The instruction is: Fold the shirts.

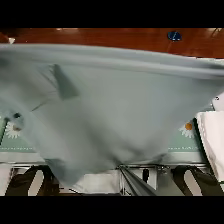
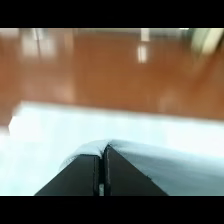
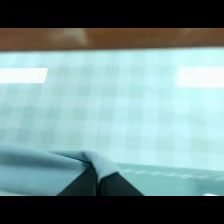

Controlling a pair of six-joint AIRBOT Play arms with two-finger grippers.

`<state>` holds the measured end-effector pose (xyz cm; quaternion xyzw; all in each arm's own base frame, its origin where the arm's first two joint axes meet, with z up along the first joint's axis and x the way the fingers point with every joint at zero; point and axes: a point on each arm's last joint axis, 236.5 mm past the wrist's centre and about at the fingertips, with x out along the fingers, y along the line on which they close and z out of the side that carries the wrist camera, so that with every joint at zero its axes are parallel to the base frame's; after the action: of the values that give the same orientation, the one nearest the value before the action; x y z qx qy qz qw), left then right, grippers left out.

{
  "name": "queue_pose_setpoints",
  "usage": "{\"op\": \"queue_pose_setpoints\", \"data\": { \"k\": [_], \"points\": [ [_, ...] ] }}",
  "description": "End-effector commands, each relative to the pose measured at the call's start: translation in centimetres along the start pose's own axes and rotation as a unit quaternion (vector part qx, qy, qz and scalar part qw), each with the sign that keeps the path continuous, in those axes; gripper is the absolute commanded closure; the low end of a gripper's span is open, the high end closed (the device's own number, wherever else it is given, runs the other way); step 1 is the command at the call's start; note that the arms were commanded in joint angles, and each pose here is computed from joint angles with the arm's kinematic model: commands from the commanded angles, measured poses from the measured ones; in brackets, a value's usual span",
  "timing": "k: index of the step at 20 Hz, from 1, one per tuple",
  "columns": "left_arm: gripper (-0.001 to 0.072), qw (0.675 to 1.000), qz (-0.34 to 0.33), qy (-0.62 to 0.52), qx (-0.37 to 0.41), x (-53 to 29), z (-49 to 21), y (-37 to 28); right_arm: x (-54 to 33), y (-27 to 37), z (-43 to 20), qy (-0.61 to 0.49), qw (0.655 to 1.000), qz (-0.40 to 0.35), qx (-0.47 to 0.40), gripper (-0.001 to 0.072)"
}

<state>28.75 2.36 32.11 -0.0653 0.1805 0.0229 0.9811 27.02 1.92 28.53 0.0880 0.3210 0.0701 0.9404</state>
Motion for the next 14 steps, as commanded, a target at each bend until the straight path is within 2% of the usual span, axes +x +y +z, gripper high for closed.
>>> {"op": "queue_pose_setpoints", "data": {
  "k": [1,4,6,8,12,14],
  "points": [
    [0.0691,0.991,-0.027,0.123,-0.053,10.2,-7.6,0.4,9.3,-1.8,-2.3,0.076,0.995,0.052,0.043,0.069],
    [0.0691,0.976,-0.047,0.201,-0.061,18.6,-13.4,-0.9,17.7,-3.8,-3.5,0.123,0.984,0.087,0.095,0.069],
    [0.0691,0.975,-0.049,0.208,-0.064,23.7,-15.8,-1.7,23.5,-5.5,-3.9,0.126,0.976,0.103,0.146,0.069],
    [0.0691,0.97,-0.054,0.212,-0.102,28.2,-17.7,-2.3,28.6,-7.2,-4.6,0.131,0.966,0.109,0.193,0.069],
    [0.0691,0.947,-0.055,0.273,-0.163,33.5,-23.3,-2.6,36.2,-9.0,-5.8,0.138,0.939,0.132,0.285,0.069],
    [0.0691,0.93,-0.061,0.314,-0.181,34.4,-26.2,-3.2,38.0,-9.2,-6.8,0.158,0.93,0.143,0.301,0.069]
  ]
}}
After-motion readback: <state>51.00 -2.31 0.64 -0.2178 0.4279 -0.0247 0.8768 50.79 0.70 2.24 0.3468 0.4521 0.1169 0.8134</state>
